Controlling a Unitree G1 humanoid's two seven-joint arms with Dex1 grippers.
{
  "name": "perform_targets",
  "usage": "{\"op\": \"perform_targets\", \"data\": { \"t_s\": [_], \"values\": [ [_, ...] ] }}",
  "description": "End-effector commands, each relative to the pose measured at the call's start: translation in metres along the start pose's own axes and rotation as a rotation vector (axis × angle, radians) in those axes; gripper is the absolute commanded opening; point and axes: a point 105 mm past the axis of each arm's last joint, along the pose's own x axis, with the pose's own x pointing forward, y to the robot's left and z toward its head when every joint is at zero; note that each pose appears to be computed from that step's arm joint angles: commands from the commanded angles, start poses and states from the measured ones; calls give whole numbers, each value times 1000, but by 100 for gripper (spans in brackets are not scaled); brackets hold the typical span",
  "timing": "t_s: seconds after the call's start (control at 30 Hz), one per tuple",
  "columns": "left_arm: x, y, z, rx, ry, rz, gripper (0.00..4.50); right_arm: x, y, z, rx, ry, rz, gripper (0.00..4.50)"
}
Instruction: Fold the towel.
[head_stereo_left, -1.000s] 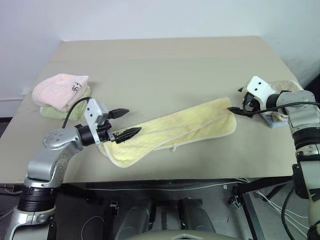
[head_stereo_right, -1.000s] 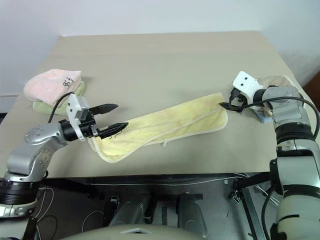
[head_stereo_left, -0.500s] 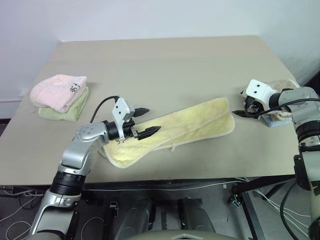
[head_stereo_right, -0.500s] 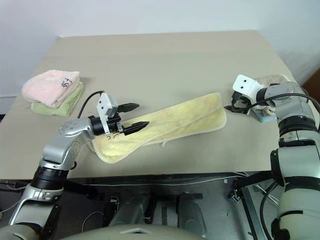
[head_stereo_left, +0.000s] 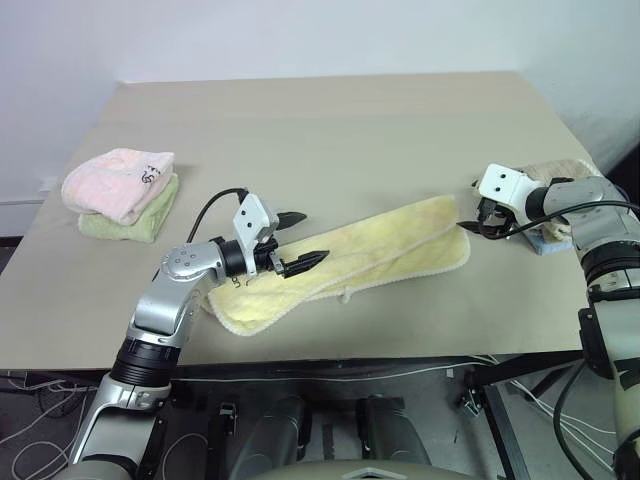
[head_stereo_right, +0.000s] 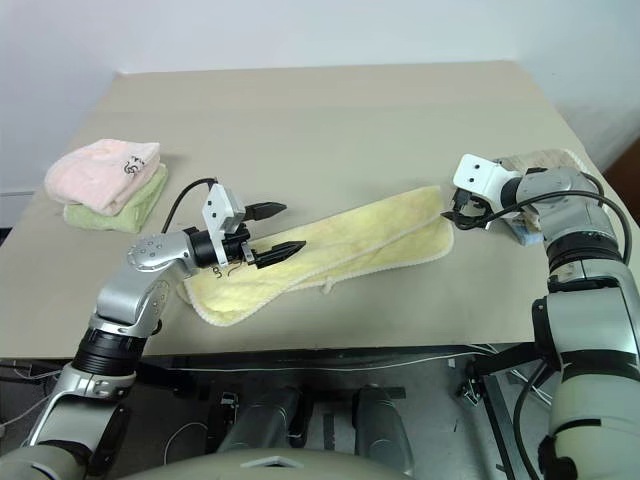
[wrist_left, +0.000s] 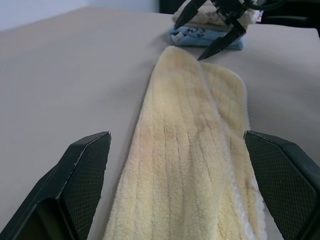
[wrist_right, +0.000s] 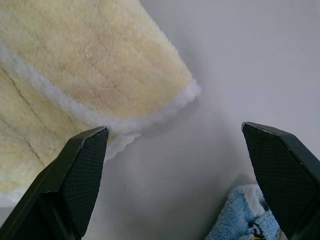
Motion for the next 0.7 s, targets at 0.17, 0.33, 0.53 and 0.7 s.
{"op": "perform_targets", "data": {
  "t_s": [0.17,0.33,0.53,0.7],
  "values": [
    [-3,-1,14,46,-31,14,447,-1,-10,13,-58,-20,-28,450],
    [-2,-3,16,46,-36,11,447,4,-8,26,-40,-76,-14,450],
    [-3,-1,17,49,-35,22,447,5,-7,28,-54,-84,-7,450],
    [-4,1,17,56,-34,31,447,6,-7,27,-66,-86,-29,450]
  ]
}}
